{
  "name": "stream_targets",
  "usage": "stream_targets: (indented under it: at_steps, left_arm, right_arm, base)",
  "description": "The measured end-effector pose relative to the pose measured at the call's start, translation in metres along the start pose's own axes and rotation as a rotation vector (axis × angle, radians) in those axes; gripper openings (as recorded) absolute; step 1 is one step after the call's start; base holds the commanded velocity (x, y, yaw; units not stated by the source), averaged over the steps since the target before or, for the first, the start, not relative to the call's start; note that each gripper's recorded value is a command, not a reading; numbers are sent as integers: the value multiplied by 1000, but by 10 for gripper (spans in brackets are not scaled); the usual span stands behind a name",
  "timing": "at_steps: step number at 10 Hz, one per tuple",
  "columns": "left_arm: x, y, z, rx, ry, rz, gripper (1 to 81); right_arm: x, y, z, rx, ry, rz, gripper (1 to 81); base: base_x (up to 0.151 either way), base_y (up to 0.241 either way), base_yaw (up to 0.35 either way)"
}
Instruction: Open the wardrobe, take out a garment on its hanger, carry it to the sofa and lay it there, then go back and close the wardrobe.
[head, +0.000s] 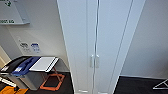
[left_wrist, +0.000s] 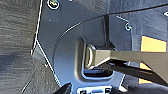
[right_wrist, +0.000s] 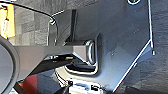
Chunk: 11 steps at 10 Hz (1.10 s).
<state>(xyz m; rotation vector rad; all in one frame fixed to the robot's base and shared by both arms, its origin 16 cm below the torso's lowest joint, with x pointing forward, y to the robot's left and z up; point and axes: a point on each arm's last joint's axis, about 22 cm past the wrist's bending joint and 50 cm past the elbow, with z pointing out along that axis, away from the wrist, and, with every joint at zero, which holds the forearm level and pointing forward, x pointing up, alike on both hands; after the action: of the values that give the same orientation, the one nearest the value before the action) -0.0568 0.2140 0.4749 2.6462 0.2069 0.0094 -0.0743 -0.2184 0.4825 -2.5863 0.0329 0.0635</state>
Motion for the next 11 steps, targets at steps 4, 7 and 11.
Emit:
stream_targets:
  at_steps: [4,7,11]
  left_arm:
    - [-14,-1,-2,3,-16,-7,811]
    - [-4,-1,-1,2,-5,-2,811]
    - [-4,0,0,0,-7,-2,811]
  right_arm:
    - [-8,2,-9,10,17,8,811]
    - [-1,10,-15,7,41,5,811]
    - [-3,6,-13,12,34,6,811]
  base:
    - [104,0,0]
    - [112,0,0]
    - [112,0,0]
